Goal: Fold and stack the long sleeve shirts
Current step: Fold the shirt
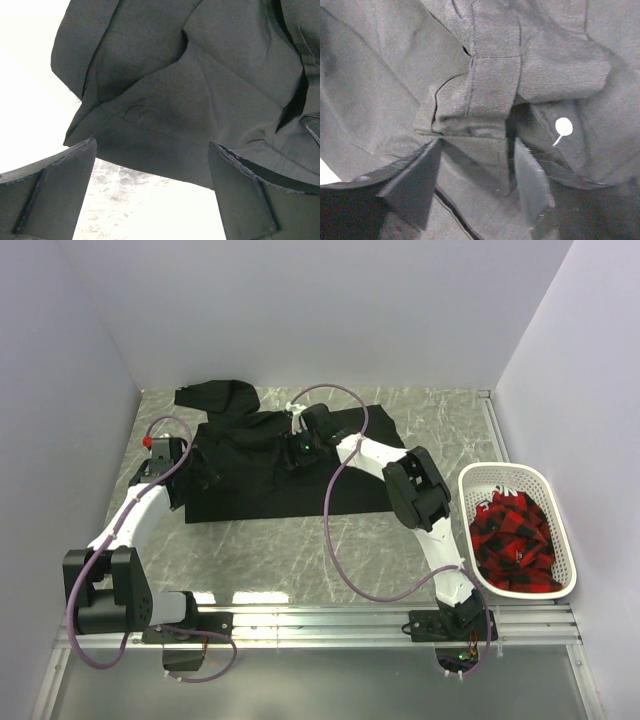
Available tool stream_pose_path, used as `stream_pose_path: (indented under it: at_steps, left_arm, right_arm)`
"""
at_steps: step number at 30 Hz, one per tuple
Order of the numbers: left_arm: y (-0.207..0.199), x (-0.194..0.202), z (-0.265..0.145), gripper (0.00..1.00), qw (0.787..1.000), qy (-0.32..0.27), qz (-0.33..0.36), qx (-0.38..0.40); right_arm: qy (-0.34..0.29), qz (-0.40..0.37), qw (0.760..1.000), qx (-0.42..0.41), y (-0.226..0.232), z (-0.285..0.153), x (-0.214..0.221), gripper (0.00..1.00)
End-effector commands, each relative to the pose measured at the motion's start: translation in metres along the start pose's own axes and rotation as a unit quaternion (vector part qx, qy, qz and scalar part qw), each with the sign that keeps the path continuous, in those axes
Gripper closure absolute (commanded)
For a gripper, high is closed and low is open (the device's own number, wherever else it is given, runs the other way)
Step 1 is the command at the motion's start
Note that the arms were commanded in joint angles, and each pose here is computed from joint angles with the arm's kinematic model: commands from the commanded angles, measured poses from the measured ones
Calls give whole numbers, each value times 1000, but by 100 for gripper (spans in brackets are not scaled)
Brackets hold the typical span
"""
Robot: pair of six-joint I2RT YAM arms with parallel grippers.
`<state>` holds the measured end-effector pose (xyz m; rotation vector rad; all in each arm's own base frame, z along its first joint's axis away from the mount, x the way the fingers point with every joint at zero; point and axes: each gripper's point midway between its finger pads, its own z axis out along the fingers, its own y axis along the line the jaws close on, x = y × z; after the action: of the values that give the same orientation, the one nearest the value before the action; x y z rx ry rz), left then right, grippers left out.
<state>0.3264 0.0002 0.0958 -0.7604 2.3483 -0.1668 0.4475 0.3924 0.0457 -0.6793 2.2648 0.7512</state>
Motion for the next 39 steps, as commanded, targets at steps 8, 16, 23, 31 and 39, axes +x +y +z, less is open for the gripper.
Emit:
stream_pose_path:
  at_steps: [8, 16, 23, 31, 39]
  left_arm:
    - [-10, -10, -7, 1, 999, -20, 4, 26]
    - [-11, -9, -8, 1, 999, -20, 4, 30]
    - [-12, -9, -8, 1, 999, -21, 4, 31]
    - [-12, -10, -10, 1, 999, -23, 5, 33]
    - [-11, -9, -10, 1, 999, -23, 4, 32]
  right_arm:
    - [-36, -21, 999, -5, 9, -20, -36, 64]
    - [-68, -65, 995, 21, 17, -59, -78, 100]
    - [-95, -89, 991, 37, 28, -102, -111, 100]
    - [-106, -125, 982, 97, 22, -160, -113, 100]
    - [-103, -160, 965, 180, 8, -229, -96, 100]
